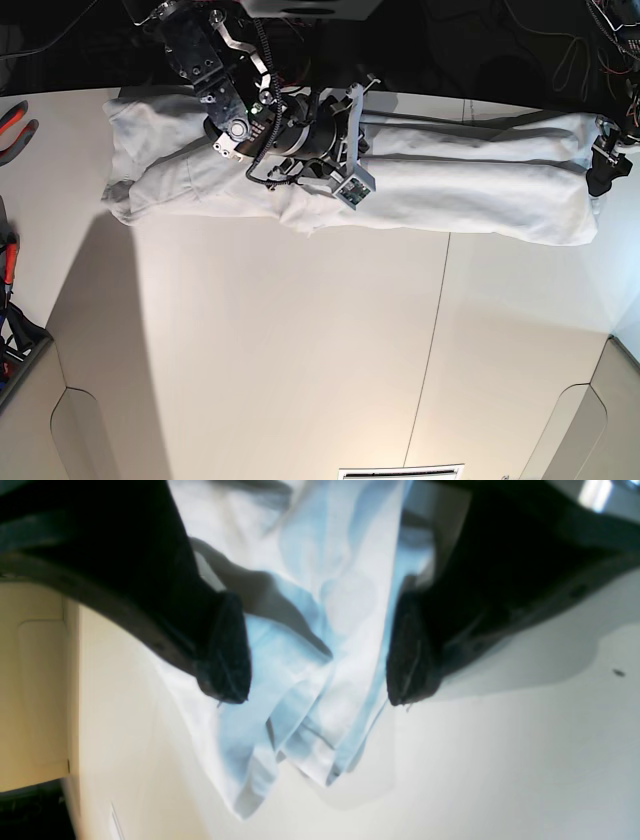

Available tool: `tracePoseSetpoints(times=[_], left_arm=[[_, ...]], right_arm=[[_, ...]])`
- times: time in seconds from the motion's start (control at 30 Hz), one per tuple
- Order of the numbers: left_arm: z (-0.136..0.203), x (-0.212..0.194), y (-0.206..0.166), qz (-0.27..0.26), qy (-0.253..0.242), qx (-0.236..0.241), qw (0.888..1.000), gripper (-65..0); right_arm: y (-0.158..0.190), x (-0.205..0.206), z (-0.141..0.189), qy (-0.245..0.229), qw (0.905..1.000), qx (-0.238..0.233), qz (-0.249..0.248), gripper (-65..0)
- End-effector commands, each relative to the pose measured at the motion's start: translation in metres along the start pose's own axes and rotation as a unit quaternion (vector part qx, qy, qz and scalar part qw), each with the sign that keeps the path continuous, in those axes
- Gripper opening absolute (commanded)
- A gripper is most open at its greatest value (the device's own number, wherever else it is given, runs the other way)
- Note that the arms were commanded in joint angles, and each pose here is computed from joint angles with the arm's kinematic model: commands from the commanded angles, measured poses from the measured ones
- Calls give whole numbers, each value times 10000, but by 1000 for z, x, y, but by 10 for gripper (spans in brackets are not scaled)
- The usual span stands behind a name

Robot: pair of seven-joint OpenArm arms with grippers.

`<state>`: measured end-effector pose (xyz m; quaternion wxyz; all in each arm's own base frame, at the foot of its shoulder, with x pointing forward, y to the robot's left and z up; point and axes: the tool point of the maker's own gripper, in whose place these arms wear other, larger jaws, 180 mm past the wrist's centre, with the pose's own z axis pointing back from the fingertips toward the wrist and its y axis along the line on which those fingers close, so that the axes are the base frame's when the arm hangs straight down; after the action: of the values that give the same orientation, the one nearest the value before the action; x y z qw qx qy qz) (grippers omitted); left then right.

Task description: Layout the t-shirt on the table in an organized manner, then fold the t-shirt properly

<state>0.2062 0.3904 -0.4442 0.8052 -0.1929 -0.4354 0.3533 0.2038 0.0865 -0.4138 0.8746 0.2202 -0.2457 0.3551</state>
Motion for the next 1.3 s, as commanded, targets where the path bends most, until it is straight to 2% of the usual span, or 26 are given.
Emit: tracePoseSetpoints(times=[0.0, 0.23, 0.37, 0.57, 0.6, 0.63, 0.7, 0.77, 0.8, 1.0, 1.17, 1.27], left_arm=[[-1, 4, -7, -117, 97, -117, 9998, -182], [-16, -32, -27, -41, 569, -417, 9975, -182], [-17, -40, -30, 53, 604, -454, 9971, -182], [-17, -33, -37, 314, 427, -651, 9965, -196], [-17, -32, -38, 345, 418, -681, 9962, -236], [-17, -31, -40, 388, 409, -724, 9958, -303], [-16, -30, -44, 503, 403, -826, 9945, -489], [-15, -28, -48, 629, 360, -933, 9930, -631], [-15, -27, -50, 698, 336, -995, 9920, -650], [-11, -22, -70, 921, 387, -1433, 9846, -650], [-4, -9, -107, 635, 499, -2014, 9762, -650], [1, -8, -131, 216, 692, -2272, 9711, -650]], right_arm=[[1, 15, 3, -251, 9997, 28, 36, -650], [1, 16, 3, -253, 9997, 24, 34, -650], [1, 16, 3, -253, 9997, 26, 35, -650], [1, 16, 3, -254, 9997, 24, 35, -650], [1, 16, 3, -256, 9997, 25, 36, -650], [1, 16, 3, -256, 9997, 24, 35, -650], [1, 17, 3, -286, 9996, 25, 36, -650], [1, 18, 3, -311, 9995, 24, 35, -650], [1, 18, 3, -309, 9995, 24, 35, -650], [-1, 28, 6, -472, 9989, -12, 83, -650], [-13, 57, 27, -895, 9955, -238, 194, -650], [-34, 76, 56, -1220, 9900, -692, 146, -650]])
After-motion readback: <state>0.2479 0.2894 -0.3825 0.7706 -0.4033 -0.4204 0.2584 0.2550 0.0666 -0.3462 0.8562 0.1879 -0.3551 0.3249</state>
